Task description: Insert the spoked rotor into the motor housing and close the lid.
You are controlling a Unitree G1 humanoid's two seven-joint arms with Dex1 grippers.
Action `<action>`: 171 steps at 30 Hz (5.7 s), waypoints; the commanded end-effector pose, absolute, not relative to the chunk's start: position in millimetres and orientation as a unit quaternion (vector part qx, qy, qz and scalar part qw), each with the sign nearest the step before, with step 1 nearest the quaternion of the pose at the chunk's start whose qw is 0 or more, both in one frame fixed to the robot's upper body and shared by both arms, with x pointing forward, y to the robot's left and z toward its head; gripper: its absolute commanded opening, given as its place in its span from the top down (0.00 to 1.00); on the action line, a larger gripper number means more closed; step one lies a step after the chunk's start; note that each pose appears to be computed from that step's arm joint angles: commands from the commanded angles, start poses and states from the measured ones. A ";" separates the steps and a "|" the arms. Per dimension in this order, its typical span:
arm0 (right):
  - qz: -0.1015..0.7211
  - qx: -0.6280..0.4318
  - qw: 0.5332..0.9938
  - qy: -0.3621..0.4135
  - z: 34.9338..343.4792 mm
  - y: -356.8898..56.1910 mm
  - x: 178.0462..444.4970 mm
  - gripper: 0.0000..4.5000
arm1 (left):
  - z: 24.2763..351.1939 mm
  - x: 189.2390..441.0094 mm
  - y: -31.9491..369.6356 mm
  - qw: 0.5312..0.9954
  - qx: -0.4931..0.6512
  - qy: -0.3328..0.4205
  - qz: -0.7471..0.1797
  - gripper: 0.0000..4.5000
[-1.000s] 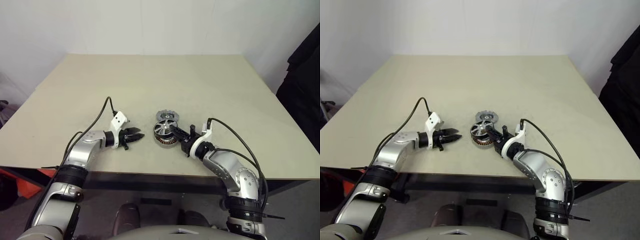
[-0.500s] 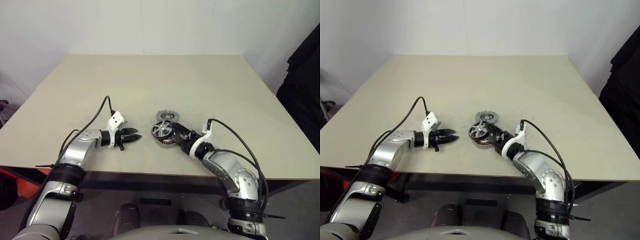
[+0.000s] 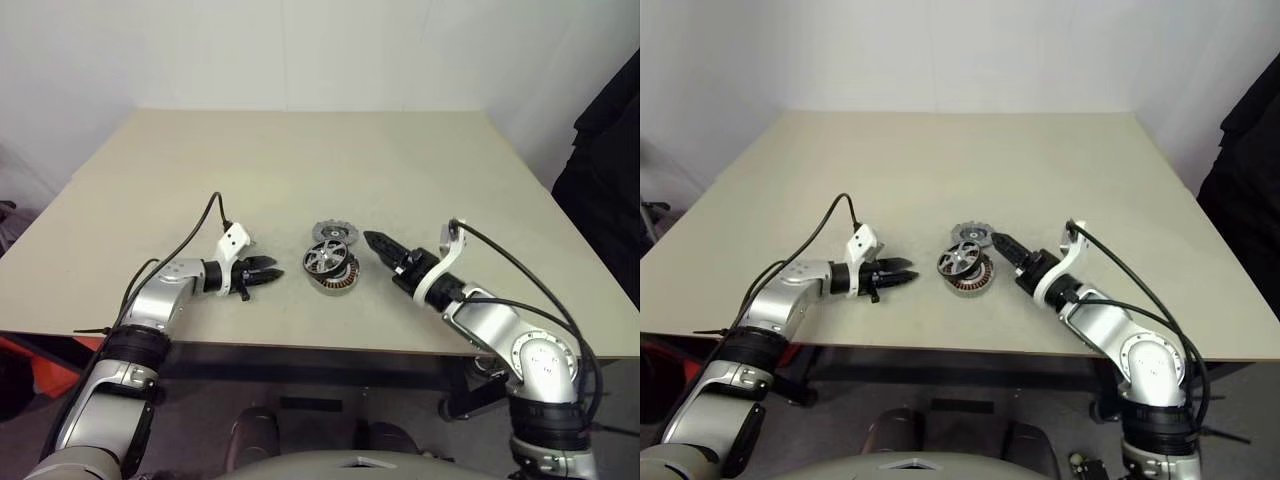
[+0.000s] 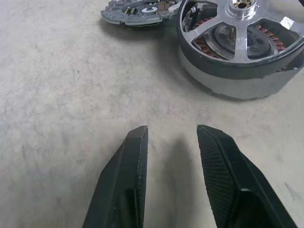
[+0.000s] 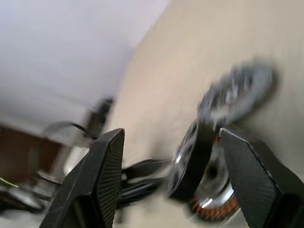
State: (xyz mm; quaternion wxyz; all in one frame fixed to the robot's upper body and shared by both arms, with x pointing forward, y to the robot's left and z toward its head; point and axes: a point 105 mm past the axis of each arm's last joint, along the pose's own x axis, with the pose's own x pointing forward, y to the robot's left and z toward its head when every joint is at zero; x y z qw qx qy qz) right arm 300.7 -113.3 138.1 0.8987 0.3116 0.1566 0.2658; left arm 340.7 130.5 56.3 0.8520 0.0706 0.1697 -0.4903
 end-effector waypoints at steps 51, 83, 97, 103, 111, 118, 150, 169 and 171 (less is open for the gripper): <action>0.341 -0.160 0.916 0.139 99.1 -88.8 315.0 0.27 | 63.6 350.6 124.2 0.864 0.078 0.140 -0.478 0.61; 0.329 -0.155 0.923 0.127 105.9 -92.3 320.2 0.27 | 62.9 351.6 126.0 0.864 0.080 0.141 -0.477 0.61; 0.321 -0.156 0.926 0.124 110.2 -98.6 321.8 0.27 | 62.5 352.2 126.0 0.864 0.080 0.142 -0.476 0.61; 0.317 -0.158 0.926 0.130 108.9 -106.8 318.9 0.27 | 62.1 352.7 126.0 0.863 0.081 0.142 -0.477 0.61; 0.314 -0.160 0.926 0.134 108.0 -110.0 317.6 0.27 | 61.6 353.1 124.8 0.863 0.082 0.140 -0.479 0.61; 0.312 -0.160 0.927 0.135 107.2 -110.6 318.2 0.27 | 61.4 353.4 123.9 0.862 0.082 0.140 -0.480 0.61; 0.281 -0.466 0.802 0.246 125.4 -240.6 266.0 0.27 | 80.5 333.1 42.5 0.751 0.079 0.095 -0.648 0.61; 0.238 -0.459 0.782 0.347 77.8 -293.5 250.5 0.27 | 74.8 331.9 33.4 0.749 0.086 0.087 -0.652 0.61; 0.243 -0.456 0.784 0.344 78.8 -289.6 251.9 0.36 | 74.2 332.0 34.6 0.751 0.086 0.087 -0.648 0.61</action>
